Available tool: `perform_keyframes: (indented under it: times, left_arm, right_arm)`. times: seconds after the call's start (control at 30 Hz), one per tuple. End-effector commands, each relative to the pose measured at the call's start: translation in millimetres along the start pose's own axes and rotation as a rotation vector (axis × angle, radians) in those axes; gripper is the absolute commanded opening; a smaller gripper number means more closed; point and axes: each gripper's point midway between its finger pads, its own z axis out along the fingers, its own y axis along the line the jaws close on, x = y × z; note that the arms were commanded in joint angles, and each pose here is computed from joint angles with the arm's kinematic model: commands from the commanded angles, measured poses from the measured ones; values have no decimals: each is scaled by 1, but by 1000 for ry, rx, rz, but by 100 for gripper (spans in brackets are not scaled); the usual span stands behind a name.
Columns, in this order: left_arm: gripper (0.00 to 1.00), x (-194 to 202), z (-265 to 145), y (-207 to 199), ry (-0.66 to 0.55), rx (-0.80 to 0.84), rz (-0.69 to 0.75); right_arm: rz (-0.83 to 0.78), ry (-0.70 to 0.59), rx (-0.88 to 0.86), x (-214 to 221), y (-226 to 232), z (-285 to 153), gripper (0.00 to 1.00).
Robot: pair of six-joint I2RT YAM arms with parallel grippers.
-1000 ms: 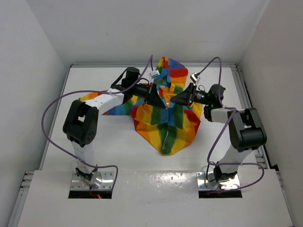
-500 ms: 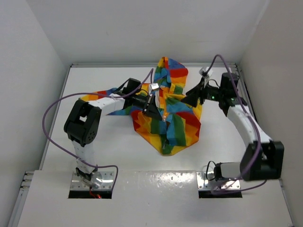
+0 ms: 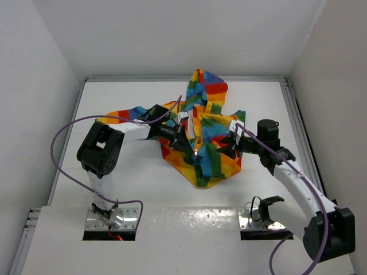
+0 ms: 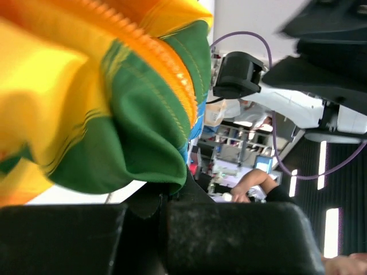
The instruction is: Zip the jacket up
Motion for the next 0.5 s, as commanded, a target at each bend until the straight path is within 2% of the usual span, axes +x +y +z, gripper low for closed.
perform_keyframes:
  times: [0.0, 0.03, 0.3, 0.47]
  left_arm:
    - [0, 11, -2, -10, -6, -14, -45]
    - [0, 11, -2, -11, -6, -14, -55]
    - [0, 8, -4, -22, -20, -3, -110]
    - [0, 7, -3, -24, -23, 0, -145]
  right_arm:
    - [-186, -144, 80, -44, -16, 0, 41]
    - [-213, -148, 98, -33, -13, 3, 41]
    - [-471, -237, -26, -51, 35, 27, 40]
    - [-557, -230, -13, -46, 43, 42, 42]
